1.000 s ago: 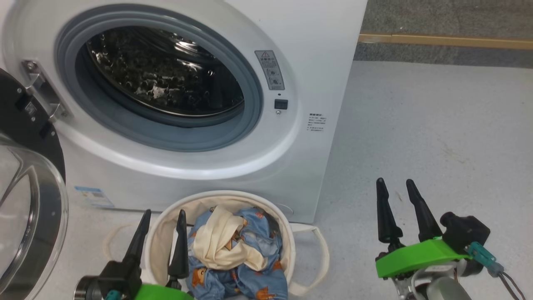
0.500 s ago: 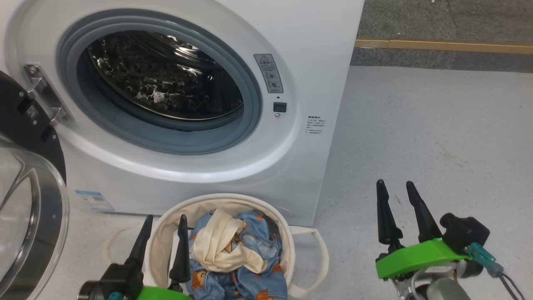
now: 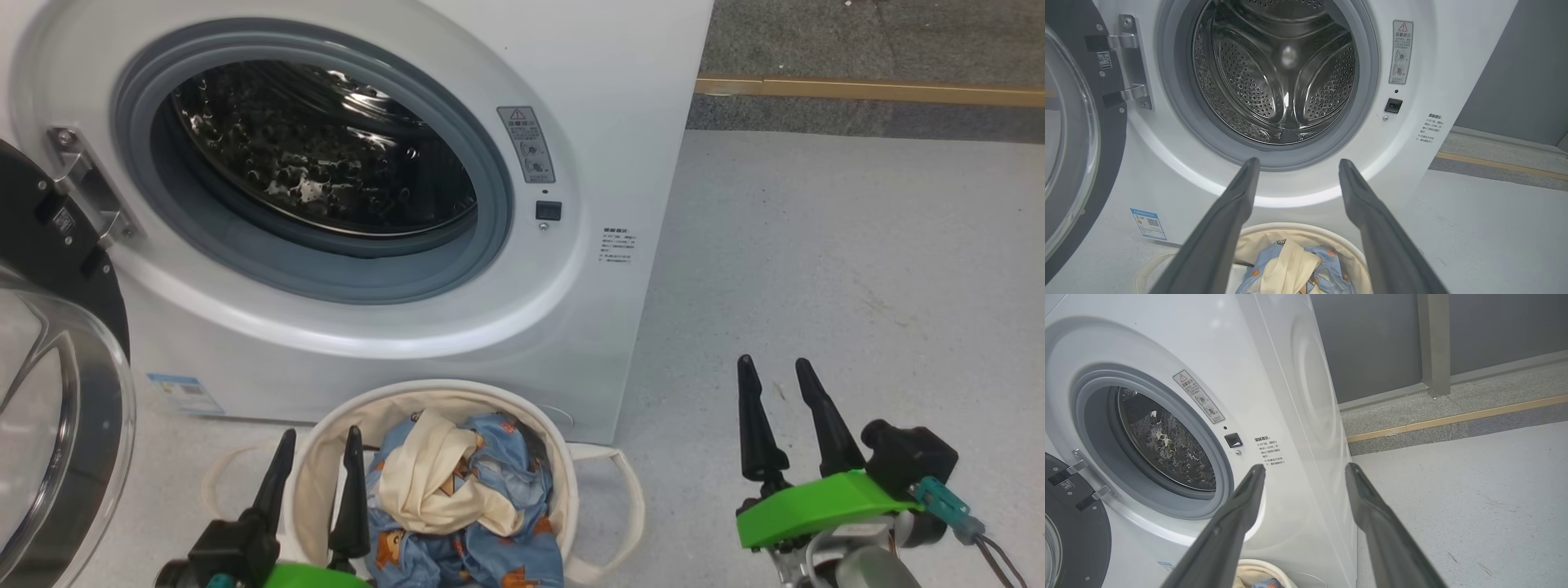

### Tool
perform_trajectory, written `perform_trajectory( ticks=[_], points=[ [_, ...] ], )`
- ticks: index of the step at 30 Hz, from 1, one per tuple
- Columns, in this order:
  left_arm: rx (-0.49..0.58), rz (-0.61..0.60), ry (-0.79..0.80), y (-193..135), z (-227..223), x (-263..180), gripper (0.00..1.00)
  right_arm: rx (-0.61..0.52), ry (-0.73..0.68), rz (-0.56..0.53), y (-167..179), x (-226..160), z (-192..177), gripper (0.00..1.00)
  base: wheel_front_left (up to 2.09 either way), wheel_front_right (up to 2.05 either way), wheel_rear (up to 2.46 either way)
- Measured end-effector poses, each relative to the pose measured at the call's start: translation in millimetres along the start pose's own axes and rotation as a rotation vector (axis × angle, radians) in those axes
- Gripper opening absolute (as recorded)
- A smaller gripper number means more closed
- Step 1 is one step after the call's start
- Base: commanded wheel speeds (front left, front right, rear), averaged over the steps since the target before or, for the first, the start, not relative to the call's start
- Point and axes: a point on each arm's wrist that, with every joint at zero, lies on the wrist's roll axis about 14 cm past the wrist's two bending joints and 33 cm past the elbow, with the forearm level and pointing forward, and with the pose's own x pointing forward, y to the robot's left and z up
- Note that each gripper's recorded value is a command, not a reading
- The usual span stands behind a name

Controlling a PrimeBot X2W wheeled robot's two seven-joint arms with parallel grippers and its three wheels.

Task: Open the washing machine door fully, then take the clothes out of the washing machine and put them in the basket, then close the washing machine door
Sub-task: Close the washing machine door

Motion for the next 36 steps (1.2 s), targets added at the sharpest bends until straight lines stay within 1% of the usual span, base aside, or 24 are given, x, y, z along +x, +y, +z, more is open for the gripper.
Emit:
perform_trajectory(
  ticks=[5, 10, 19, 25, 32, 36],
  points=[
    [0.005, 0.004, 0.010, 0.9, -3.4, 0.0, 1.00, 0.001, 0.005, -0.002, -0.9, 0.3, -1.7, 1.00, -0.96, 0.36, 0.60],
    [0.004, 0.005, 0.014, 1.0, -4.6, 0.1, 1.00, 0.002, 0.011, -0.005, -1.7, 0.3, -3.9, 1.00, -1.69, 1.00, 0.69],
    [0.006, 0.009, 0.012, 1.9, -3.9, -0.6, 1.00, 0.002, 0.010, -0.001, -0.4, 0.6, -3.5, 1.00, -2.31, 1.70, 0.61],
    [0.056, -0.004, -0.010, -1.1, 2.2, 0.0, 1.00, 0.004, 0.016, 0.002, 0.7, 1.8, -5.7, 1.00, -1.96, 1.80, 0.16],
    [0.064, -0.001, -0.012, -1.3, 2.7, -1.9, 1.00, 0.009, 0.028, 0.020, 6.0, 4.8, -10.5, 1.00, -1.01, 1.01, 0.00],
    [0.064, 0.012, -0.018, 2.6, 5.0, -4.5, 1.00, 0.018, 0.033, 0.061, 19.2, 9.9, -13.7, 1.00, -0.27, 0.27, 0.00]
  ],
)
